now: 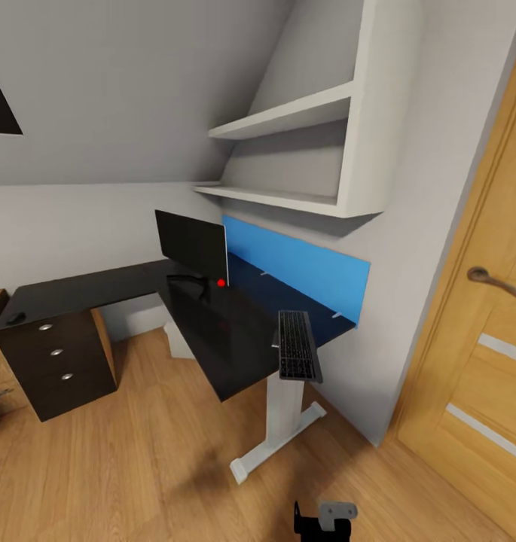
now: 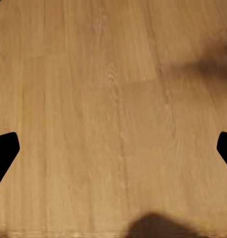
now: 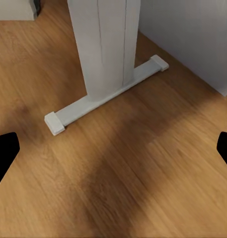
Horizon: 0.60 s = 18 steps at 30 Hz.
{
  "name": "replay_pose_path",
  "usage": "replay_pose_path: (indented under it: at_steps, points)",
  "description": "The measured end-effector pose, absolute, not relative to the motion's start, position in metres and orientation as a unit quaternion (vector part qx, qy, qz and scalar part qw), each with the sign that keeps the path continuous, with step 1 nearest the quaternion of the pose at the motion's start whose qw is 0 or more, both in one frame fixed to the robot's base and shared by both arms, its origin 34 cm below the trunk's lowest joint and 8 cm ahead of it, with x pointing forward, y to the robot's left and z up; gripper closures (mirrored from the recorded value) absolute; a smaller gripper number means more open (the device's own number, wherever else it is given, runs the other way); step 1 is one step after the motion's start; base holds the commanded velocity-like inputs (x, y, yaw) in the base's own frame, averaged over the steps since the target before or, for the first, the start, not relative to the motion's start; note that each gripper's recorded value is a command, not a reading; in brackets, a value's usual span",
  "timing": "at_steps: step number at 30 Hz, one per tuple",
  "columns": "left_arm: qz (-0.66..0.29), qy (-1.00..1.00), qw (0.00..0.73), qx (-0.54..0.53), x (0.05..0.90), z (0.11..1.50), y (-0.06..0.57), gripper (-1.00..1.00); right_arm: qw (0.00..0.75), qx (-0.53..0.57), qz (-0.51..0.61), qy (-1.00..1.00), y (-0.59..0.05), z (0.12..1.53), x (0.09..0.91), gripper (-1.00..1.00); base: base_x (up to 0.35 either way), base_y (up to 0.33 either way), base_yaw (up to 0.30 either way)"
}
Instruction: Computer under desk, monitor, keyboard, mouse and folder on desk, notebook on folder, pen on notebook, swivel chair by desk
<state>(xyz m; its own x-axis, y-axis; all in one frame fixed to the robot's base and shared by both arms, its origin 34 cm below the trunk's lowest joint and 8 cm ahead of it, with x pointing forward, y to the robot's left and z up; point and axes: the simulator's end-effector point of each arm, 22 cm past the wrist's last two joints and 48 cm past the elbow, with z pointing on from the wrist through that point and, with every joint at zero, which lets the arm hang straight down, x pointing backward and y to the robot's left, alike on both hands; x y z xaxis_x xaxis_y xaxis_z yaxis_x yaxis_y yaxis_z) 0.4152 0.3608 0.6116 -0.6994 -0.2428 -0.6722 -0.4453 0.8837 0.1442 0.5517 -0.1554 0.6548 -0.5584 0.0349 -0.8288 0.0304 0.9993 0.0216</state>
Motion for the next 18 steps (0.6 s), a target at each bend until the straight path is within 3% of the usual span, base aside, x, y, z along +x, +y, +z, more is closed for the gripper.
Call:
replay_pose_path:
  at_steps: [7, 18]
  points:
    - [0.136, 0.926, 0.274, -0.22, 0.391, 0.583, 0.367, -1.0, 0.474, 0.02, 0.003, 0.88, -0.156, 0.647, 0.554, -1.0, 0.0, 0.0, -0.006]
    - [0.134, 0.927, 0.266, -0.229, 0.389, 0.565, 0.373, -1.0, 0.498, 0.043, 0.028, 0.866, -0.141, 0.656, 0.586, -1.0, 0.0, 0.0, 0.0]
